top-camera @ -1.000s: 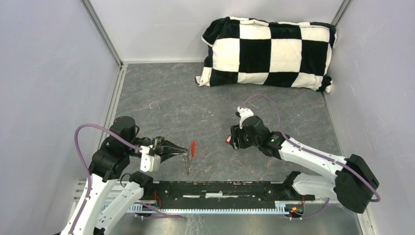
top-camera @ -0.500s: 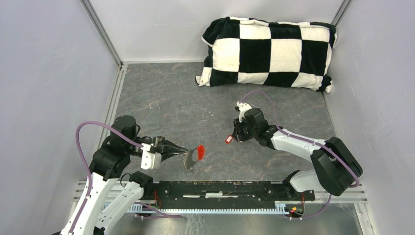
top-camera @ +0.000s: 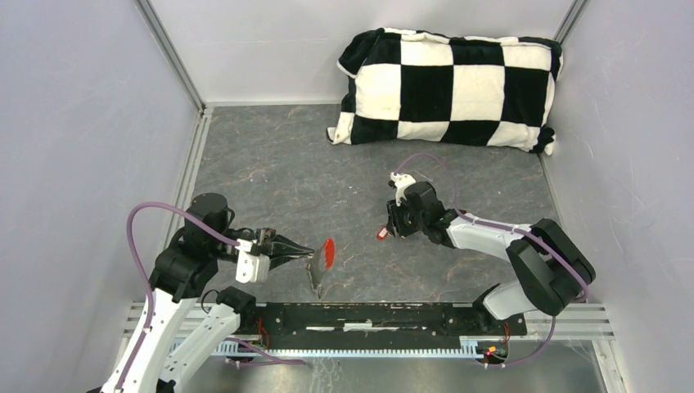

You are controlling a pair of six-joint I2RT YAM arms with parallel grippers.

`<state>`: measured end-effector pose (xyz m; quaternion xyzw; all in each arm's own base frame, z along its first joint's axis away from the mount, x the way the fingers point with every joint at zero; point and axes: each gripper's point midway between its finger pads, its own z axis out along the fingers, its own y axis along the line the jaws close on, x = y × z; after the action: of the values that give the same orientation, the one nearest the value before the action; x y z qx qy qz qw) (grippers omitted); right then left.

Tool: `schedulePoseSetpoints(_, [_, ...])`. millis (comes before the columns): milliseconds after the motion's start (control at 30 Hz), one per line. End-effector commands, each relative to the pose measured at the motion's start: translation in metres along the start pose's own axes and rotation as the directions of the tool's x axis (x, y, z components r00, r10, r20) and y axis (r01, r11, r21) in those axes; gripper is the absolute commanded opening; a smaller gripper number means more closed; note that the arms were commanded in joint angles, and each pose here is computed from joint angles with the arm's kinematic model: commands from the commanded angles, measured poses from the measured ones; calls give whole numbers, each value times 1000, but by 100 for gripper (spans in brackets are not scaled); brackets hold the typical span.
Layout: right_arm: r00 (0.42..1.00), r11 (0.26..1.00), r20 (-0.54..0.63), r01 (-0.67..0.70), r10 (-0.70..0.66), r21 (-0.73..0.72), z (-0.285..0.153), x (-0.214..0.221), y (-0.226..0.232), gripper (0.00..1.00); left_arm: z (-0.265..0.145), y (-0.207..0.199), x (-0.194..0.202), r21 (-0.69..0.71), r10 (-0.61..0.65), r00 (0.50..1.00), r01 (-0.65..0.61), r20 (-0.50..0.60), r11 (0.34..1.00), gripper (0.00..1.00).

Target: Put the keys on the keyring

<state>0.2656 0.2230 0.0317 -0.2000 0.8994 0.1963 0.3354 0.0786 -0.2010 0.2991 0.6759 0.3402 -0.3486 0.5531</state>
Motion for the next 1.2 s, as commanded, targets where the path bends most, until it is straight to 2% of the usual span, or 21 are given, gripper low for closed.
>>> schedulePoseSetpoints(0, [999,999,38,27,-27,20,6,-13,-4,37,0,1,-12,7,5,1000,-5,28,1000,2])
schedulePoseSetpoints(133, [999,999,43,30,-31,19,7,-15,-3,32,0,1,-13,6,3,1000,-4,28,1000,2])
schedulePoseSetpoints(367, [998,999,47,39,-40,12,9,-19,-2,17,-1,1,-13,4,2,1000,-3,26,1000,2])
schedulePoseSetpoints(633, [998,999,37,48,-48,-3,12,-18,0,13,-1,1,-13,0,5,1000,-4,22,1000,2])
schedulePoseSetpoints(700, [998,999,40,51,-50,-14,12,-19,2,9,-1,1,-12,-3,3,1000,-3,20,1000,2])
schedulePoseSetpoints(767, [997,998,52,61,-59,-28,11,-22,5,0,-1,0,-11,-4,0,1000,0,18,1000,2])
schedulePoseSetpoints(933, [984,992,148,113,-102,-64,-1,-35,12,0,-2,0,-11,-6,-4,1000,4,16,1000,2])
schedulePoseSetpoints(1167, [918,951,338,269,-206,-151,-37,-52,35,0,-1,-1,-10,-4,-13,1000,13,17,1000,2])
